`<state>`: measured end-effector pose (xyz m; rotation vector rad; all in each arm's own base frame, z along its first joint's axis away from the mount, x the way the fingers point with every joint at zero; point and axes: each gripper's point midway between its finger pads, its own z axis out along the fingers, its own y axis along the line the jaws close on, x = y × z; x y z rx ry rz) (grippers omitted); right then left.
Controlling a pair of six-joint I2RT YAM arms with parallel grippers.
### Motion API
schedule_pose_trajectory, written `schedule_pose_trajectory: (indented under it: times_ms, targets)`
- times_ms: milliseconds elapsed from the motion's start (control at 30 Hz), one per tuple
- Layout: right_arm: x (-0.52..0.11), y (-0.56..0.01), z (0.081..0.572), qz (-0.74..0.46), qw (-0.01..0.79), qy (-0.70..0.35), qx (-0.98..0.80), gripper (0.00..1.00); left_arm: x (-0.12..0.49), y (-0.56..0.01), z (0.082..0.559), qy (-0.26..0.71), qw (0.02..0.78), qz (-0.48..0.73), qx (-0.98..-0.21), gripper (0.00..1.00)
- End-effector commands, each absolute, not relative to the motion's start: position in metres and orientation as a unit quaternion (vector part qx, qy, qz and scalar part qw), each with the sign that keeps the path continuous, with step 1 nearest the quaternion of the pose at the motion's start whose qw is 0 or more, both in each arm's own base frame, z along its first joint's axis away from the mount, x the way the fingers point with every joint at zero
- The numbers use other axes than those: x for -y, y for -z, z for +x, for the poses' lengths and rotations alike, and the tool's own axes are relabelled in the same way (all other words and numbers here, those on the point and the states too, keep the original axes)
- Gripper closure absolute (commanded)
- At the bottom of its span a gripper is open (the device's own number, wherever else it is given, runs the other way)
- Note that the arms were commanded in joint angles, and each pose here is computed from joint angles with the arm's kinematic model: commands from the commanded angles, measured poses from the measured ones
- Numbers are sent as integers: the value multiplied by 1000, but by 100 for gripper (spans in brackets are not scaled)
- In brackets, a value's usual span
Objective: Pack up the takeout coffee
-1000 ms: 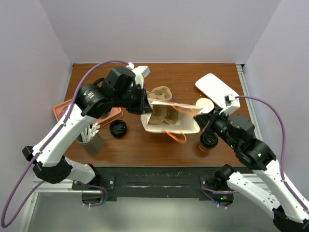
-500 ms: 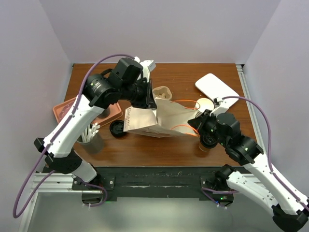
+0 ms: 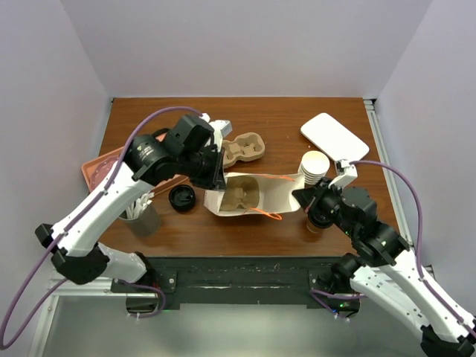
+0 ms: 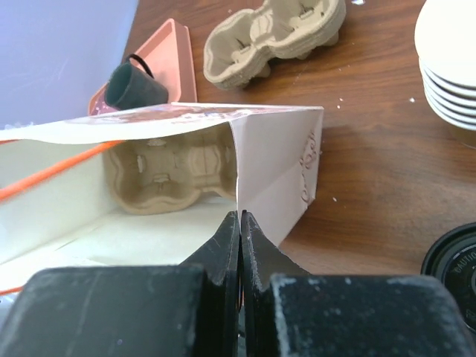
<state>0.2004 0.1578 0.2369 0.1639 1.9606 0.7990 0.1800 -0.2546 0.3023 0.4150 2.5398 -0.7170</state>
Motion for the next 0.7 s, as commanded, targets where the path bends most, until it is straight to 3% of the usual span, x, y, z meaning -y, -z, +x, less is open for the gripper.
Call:
schedule_pose_trajectory:
  times_ms: [0, 133, 267, 333, 400, 433, 533, 633, 667]
  targets:
    - [-157, -296, 208, 63, 543, -350, -761, 100, 273, -369, 204, 287, 303, 169, -893, 100]
    - [-175, -241, 207, 51, 479, -348, -804, 100, 280, -355, 203, 284, 276, 193, -898, 100]
    - [-166, -273, 212, 65, 527, -360, -767, 100, 282, -379, 208, 295, 303, 183, -888, 100]
    - [-165, -262, 213, 68, 517, -344, -781, 100, 270, -337, 207, 250, 276, 184, -910, 100]
    - [-163, -261, 217, 71, 522, -336, -780, 100, 267, -339, 202, 261, 281, 187, -904, 100]
    - [-160, -288, 217, 73, 543, -346, -761, 100, 268, -368, 203, 281, 309, 184, -890, 100]
    - [-156, -323, 220, 65, 564, -337, -751, 100, 274, -374, 212, 276, 311, 173, -893, 100]
    - [-167, -255, 215, 69, 504, -337, -792, 100, 267, -325, 197, 263, 266, 182, -910, 100]
    - [-166, -255, 214, 79, 505, -345, -787, 100, 269, -335, 193, 282, 271, 180, -902, 100]
